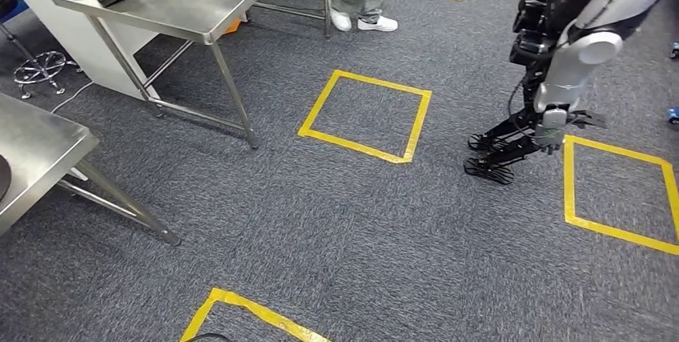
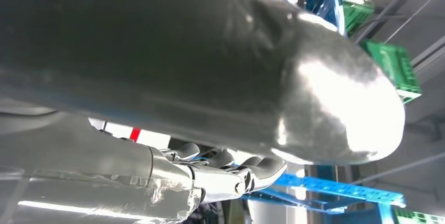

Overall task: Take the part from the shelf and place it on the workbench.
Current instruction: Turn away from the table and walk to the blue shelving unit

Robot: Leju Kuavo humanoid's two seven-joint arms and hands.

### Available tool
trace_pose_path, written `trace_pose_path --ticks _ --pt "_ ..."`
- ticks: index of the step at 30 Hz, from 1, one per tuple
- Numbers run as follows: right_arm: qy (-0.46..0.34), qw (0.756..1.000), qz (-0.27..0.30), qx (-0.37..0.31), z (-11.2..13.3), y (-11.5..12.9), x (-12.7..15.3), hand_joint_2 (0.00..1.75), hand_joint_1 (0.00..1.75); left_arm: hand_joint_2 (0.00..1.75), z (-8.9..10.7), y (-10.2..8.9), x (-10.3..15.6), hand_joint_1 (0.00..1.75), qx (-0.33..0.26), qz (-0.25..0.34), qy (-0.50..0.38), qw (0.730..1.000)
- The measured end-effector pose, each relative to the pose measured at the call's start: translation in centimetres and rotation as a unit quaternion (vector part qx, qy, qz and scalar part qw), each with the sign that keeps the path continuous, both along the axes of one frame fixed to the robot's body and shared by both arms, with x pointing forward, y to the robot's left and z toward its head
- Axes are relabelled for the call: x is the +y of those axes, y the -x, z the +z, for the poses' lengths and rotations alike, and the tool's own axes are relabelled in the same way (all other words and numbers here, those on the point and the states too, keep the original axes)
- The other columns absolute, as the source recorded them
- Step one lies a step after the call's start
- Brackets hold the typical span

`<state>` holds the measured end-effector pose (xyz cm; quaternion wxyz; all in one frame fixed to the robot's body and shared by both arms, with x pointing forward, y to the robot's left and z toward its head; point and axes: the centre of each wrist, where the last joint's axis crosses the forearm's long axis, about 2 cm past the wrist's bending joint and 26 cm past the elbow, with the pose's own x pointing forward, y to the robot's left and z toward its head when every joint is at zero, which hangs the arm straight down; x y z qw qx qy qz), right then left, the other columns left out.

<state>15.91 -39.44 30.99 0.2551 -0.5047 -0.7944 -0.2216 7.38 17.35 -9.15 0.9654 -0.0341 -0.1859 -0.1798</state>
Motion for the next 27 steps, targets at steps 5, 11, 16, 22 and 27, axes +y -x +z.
trace_pose_path --ticks 5,11,16,22,27 --pt "0.0 1.0 -0.001 0.001 0.07 -0.02 -0.03 0.0 0.0 0.0 0.0 -0.04 0.02 0.0 -0.002 0.0 0.0 1.0" --pt "-0.001 1.0 0.001 0.0 0.04 -0.03 -0.04 0.0 0.0 0.0 -0.05 0.06 0.18 0.0 -0.004 0.001 -0.002 1.0" --pt "0.002 1.0 0.003 0.0 0.0 -0.01 -0.08 0.0 0.0 0.0 -0.01 -0.02 0.06 0.0 -0.006 -0.001 -0.001 1.0" --pt "0.002 1.0 0.004 0.0 0.01 -0.02 -0.09 0.0 0.0 0.0 -0.02 0.22 -0.03 0.0 -0.004 -0.002 0.0 1.0" --pt "0.002 1.0 0.004 0.0 0.0 -0.03 -0.1 0.0 0.0 0.0 0.01 0.05 -0.06 0.0 -0.006 -0.002 0.0 1.0"
